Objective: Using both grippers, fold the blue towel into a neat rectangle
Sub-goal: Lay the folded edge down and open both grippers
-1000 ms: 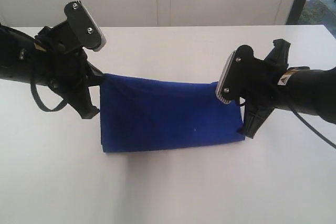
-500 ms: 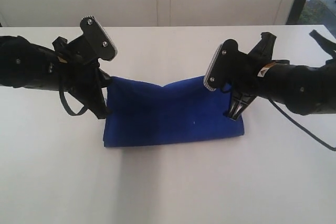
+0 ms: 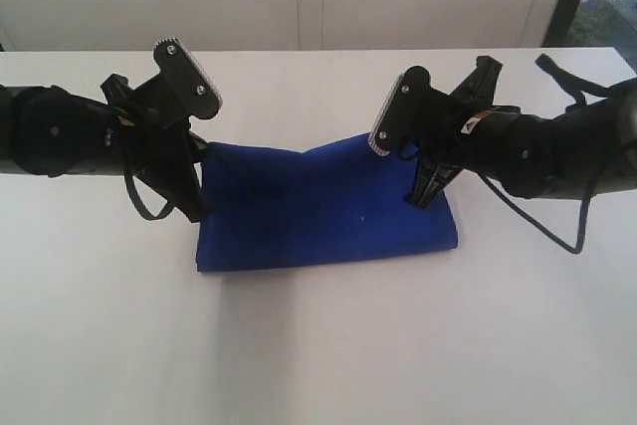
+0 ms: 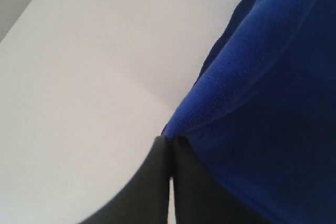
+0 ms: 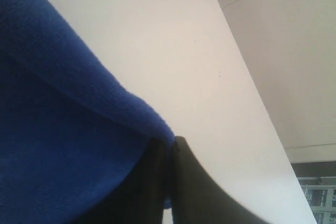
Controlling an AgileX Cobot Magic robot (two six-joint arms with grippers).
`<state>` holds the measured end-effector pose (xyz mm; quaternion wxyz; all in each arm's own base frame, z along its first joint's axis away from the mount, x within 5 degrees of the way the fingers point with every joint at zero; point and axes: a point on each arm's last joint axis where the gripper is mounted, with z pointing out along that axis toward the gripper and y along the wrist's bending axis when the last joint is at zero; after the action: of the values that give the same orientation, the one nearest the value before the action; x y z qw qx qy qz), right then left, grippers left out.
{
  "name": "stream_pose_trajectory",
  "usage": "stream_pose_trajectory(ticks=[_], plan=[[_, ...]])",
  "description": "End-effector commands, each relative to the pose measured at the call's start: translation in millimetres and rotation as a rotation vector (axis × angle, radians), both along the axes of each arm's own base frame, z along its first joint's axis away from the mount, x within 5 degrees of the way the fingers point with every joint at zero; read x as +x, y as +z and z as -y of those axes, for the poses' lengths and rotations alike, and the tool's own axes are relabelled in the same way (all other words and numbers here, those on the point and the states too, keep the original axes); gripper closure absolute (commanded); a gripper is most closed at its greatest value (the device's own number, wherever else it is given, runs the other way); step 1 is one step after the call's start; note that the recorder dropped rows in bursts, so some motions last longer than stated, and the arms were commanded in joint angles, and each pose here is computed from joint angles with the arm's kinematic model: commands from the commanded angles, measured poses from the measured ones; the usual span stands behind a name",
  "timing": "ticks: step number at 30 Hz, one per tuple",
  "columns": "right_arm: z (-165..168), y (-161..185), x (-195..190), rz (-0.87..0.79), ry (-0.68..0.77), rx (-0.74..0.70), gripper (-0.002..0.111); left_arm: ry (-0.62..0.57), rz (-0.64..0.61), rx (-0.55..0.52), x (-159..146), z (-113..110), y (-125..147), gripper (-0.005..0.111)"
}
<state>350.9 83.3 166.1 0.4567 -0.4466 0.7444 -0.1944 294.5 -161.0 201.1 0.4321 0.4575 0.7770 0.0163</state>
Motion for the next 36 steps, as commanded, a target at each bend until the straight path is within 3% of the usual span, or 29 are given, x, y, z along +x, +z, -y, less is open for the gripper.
stream_pose_trajectory(ticks=[1,7,14,17,21,24,36], plan=[[1.0,-1.2,5.2,0.032,-0.020,0.008,0.108,-0.002,0.009,0.004,1.1,-0.2,0.4,0.107],[1.0,-1.1,5.3,0.034,-0.020,0.008,0.107,-0.002,0.010,0.004,1.1,-0.2,0.4,0.107],[1.1,-0.9,5.4,0.036,-0.021,0.007,0.079,-0.002,0.008,0.004,1.0,-0.3,0.2,0.106],[1.1,-0.9,5.4,0.036,-0.021,0.007,0.073,-0.002,0.008,0.004,1.0,-0.3,0.2,0.095],[1.1,-0.9,5.4,0.036,-0.021,0.007,0.072,-0.003,0.006,0.005,0.9,-0.3,0.1,0.073],[1.1,-0.9,5.4,0.036,-0.021,0.007,0.072,-0.003,0.005,0.005,0.8,-0.3,0.0,0.063],[3.8,-1.9,5.2,0.018,-0.084,0.057,0.072,-0.009,-0.011,0.012,-0.3,-0.3,-1.2,0.060]])
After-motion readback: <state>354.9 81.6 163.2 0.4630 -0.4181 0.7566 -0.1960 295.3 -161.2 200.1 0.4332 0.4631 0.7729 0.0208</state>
